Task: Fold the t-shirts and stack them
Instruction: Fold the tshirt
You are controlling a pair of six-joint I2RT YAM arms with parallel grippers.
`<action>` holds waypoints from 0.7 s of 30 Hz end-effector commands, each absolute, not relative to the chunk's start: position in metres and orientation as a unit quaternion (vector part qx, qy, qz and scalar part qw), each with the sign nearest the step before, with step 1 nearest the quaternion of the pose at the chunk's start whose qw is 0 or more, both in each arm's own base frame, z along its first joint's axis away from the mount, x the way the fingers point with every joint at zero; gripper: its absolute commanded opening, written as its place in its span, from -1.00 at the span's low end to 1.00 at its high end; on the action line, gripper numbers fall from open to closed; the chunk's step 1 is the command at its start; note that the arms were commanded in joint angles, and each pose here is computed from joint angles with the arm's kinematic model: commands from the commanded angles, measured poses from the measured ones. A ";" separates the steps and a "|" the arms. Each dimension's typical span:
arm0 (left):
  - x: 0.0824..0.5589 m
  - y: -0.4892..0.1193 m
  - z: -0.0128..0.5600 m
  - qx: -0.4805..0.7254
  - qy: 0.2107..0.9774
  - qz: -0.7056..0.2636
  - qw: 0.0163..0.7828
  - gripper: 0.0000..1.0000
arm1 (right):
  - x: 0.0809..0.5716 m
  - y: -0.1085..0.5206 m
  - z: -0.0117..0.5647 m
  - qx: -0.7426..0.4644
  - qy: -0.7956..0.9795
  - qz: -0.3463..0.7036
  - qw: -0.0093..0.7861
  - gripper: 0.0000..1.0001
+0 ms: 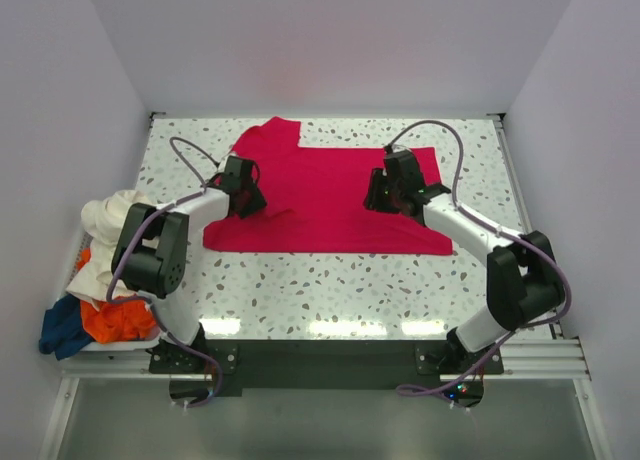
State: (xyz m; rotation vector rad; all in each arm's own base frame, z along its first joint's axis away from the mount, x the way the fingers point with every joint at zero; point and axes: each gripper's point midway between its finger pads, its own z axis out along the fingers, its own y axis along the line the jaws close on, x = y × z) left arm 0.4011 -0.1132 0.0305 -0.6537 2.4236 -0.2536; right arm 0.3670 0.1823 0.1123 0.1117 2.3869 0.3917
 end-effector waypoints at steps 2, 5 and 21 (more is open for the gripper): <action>0.429 -0.133 0.049 -0.230 0.904 -0.134 0.335 -0.17 | 0.385 0.206 0.129 0.011 0.910 0.162 0.381 -0.20; 0.433 -0.139 0.048 -0.228 0.905 -0.140 0.330 -0.17 | 0.387 0.209 0.124 0.007 0.913 0.158 0.377 -0.21; 0.444 -0.151 0.052 -0.222 0.906 -0.153 0.327 -0.38 | 0.385 0.208 0.109 0.005 0.917 0.150 0.370 -0.23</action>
